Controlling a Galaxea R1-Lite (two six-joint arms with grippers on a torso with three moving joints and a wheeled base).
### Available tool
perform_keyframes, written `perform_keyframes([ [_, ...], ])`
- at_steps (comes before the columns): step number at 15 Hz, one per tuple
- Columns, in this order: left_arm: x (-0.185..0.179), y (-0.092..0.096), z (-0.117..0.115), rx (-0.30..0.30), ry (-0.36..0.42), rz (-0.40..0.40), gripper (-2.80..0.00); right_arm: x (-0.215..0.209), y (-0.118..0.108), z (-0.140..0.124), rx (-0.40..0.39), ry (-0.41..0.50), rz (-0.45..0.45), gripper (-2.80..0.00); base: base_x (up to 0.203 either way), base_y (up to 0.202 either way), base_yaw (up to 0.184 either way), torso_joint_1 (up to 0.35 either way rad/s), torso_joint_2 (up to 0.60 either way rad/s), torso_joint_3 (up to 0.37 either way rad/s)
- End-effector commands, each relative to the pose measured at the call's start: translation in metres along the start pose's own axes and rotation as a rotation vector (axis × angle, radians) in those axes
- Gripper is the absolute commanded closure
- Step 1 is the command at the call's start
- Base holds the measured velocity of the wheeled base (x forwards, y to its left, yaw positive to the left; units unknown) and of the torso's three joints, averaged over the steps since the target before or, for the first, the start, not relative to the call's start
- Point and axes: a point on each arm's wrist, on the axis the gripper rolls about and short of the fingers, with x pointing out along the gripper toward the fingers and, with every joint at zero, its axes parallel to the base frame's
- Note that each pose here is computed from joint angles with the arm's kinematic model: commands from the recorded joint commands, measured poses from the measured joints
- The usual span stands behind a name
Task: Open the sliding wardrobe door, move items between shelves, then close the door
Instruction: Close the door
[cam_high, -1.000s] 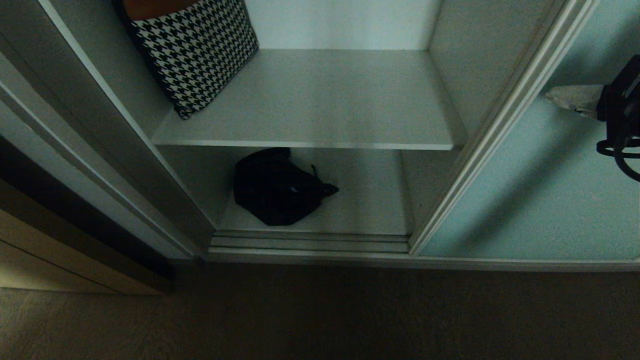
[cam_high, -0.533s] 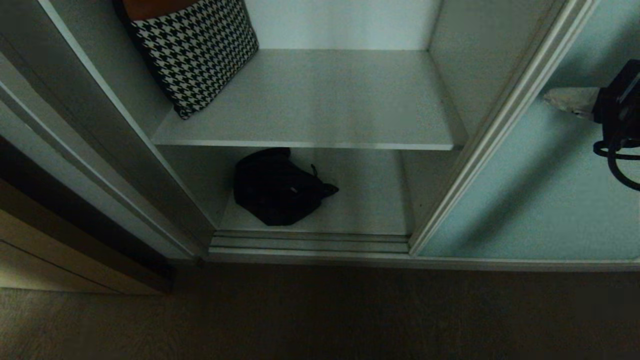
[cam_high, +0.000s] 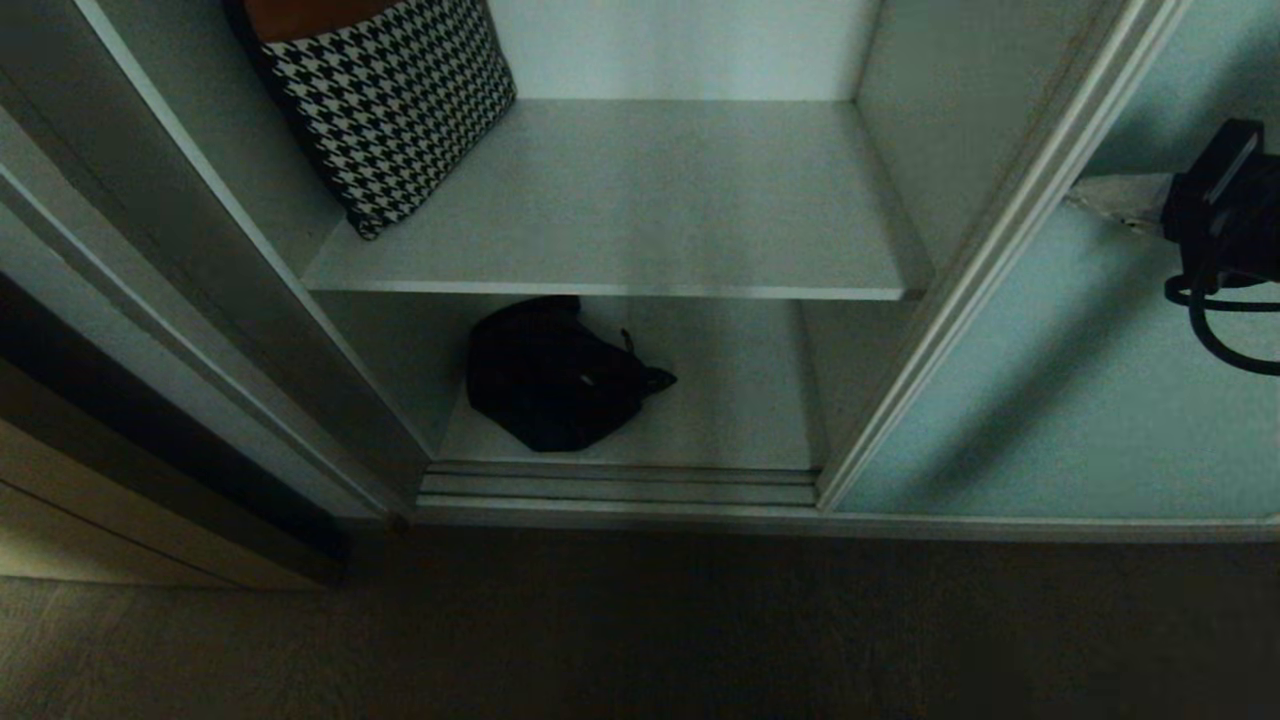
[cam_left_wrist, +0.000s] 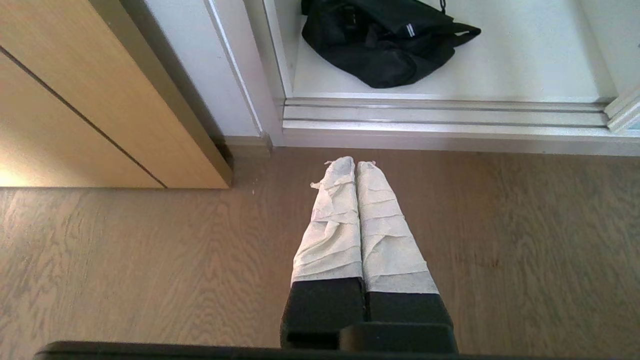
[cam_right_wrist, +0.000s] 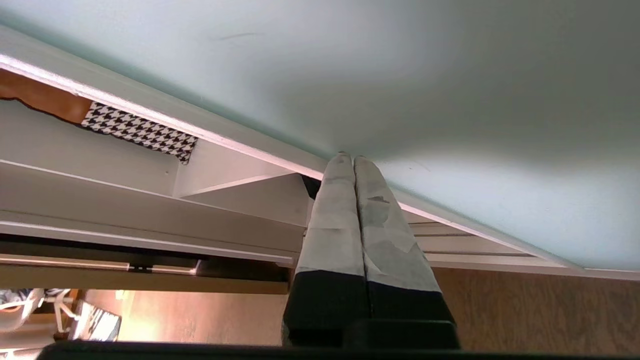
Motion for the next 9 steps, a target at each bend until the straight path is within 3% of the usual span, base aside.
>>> perform_keyframes([
  [1,0.0,0.0,0.0,0.0,0.002,0.0,0.0,0.004,0.003,-0.001,0.0,0.004,0.02,0.0,0.0,0.0,0.0,0.0,0.0,0.0],
  [6,0.0,0.0,0.0,0.0,0.002,0.0,0.0,0.026,0.014,-0.023,-0.081,0.077,0.066,0.0,0.0,0.0,0.0,0.0,0.0,0.0],
  [9,0.0,0.0,0.0,0.0,0.002,0.0,0.0,0.048,0.033,-0.034,-0.128,0.082,0.106,0.0,0.0,0.0,0.0,0.0,0.0,0.0],
])
